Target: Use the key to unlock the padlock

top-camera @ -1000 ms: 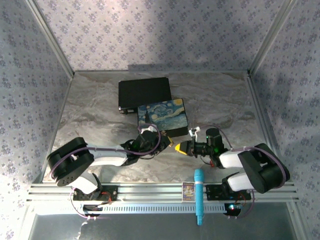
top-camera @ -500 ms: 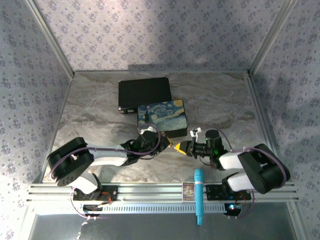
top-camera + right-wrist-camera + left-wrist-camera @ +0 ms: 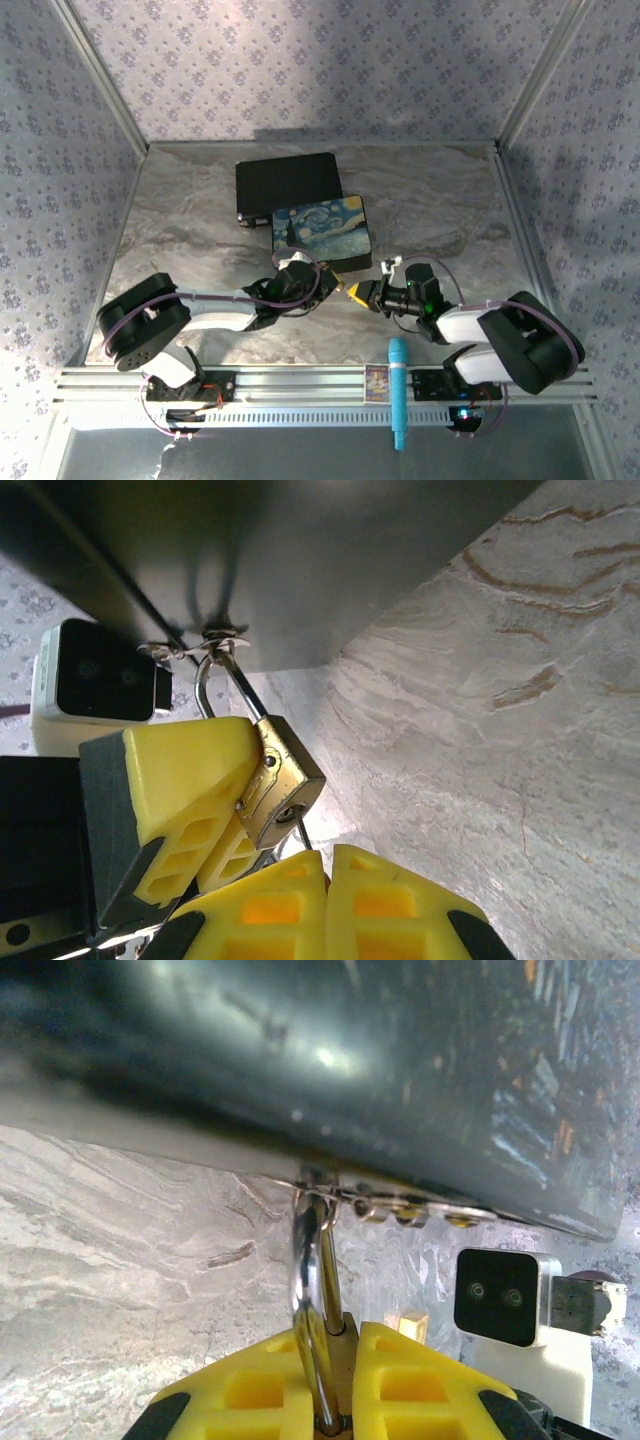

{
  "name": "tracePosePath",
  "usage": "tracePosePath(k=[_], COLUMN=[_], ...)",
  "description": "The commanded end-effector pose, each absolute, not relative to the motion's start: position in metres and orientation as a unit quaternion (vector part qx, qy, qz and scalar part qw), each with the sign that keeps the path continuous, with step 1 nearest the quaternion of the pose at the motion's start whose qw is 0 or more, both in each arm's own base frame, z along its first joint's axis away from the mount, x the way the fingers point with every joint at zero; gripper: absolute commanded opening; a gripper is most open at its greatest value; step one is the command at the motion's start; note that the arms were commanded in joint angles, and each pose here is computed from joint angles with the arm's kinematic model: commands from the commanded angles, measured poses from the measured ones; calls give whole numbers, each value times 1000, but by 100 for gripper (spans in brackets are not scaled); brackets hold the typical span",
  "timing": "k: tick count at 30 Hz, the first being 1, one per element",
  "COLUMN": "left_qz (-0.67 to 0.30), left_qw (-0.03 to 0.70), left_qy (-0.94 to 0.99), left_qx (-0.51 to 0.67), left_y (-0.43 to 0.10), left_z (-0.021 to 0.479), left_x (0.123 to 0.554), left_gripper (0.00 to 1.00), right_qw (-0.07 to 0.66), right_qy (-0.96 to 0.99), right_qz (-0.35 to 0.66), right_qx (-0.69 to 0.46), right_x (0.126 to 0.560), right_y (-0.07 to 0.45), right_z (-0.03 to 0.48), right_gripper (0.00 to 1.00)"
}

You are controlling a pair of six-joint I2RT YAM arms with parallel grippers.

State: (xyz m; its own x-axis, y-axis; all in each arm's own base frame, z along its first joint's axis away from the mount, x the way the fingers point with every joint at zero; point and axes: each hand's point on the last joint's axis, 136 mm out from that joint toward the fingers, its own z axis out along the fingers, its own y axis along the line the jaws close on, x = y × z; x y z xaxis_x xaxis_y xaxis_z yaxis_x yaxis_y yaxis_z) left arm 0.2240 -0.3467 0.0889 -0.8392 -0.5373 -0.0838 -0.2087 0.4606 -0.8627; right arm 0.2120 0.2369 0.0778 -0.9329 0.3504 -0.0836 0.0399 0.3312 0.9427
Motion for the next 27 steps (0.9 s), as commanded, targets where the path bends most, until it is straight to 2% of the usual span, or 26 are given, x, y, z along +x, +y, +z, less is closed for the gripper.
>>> tracePosePath(k=[1,27], left_qz=[-572,-607], left_qw=[149,165], left_qy=[784,755], left_qx=[-191,-183], left_y=[-385,-387], left_z=[147,175], left_x=[211,214], left_gripper=[0,0], right_qw=[167,125], right_qy=[782,753], right_qz=[587,628], right_qx=[128,152], right_x=[232,250], right_y=[242,263], right_z=[96,89], right_gripper=[0,0])
